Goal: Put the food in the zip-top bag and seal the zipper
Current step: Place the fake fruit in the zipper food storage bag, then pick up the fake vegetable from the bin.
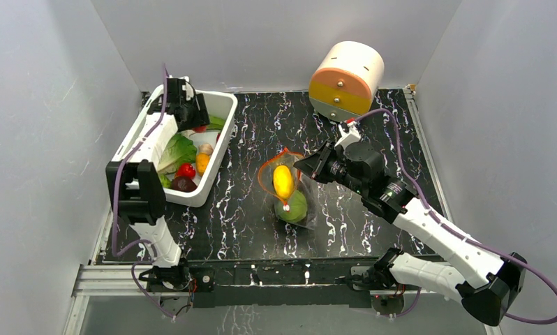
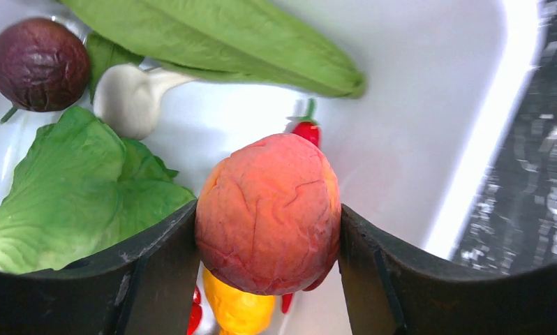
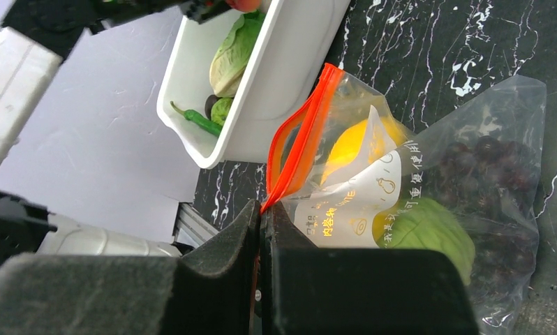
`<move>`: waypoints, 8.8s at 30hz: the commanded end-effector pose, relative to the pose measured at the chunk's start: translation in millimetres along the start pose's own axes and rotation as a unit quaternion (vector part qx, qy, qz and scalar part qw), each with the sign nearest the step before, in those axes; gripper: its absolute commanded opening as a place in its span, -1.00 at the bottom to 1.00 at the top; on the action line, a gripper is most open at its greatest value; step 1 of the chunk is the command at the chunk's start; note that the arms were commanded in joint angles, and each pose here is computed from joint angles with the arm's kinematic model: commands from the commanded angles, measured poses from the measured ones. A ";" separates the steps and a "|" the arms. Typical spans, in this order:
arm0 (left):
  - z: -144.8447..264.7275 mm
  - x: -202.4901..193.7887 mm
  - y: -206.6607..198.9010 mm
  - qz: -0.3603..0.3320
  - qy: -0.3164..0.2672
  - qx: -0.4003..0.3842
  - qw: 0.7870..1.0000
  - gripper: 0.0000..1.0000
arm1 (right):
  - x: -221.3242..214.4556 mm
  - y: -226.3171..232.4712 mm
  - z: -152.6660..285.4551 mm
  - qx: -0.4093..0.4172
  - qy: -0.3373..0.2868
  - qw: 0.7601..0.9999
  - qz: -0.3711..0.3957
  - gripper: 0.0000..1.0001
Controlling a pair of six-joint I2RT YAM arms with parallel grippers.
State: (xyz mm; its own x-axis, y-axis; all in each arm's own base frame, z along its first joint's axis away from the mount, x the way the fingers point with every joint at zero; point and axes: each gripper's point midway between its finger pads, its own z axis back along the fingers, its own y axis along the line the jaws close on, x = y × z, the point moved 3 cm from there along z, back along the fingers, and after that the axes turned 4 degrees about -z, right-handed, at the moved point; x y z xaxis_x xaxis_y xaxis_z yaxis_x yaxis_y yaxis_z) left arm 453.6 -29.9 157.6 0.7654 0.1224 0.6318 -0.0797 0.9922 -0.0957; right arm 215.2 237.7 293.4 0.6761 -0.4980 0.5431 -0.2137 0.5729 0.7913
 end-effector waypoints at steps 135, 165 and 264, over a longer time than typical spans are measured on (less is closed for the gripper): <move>236.3 -118.2 -207.3 -0.176 -0.003 -0.346 0.922 0.31 | -1.5 6.1 13.2 0.100 -0.047 0.994 0.003 -1.00; 202.9 -123.1 -191.3 -0.244 0.007 -0.274 0.930 0.00 | 15.4 30.0 16.1 0.082 -0.029 0.995 0.053 -1.00; -92.2 87.9 102.5 -0.431 -0.125 0.205 0.870 -0.13 | 10.4 1.5 -21.1 0.037 -0.027 0.991 0.122 -1.00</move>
State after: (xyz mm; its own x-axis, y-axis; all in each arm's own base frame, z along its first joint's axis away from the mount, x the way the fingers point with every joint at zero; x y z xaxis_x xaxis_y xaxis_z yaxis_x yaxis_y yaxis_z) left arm 562.9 75.6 132.3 0.4999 -0.7302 0.4657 0.2108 0.6242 0.7523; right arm 229.4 243.6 267.3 0.6263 -0.3369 0.7030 -0.3682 0.6671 0.6476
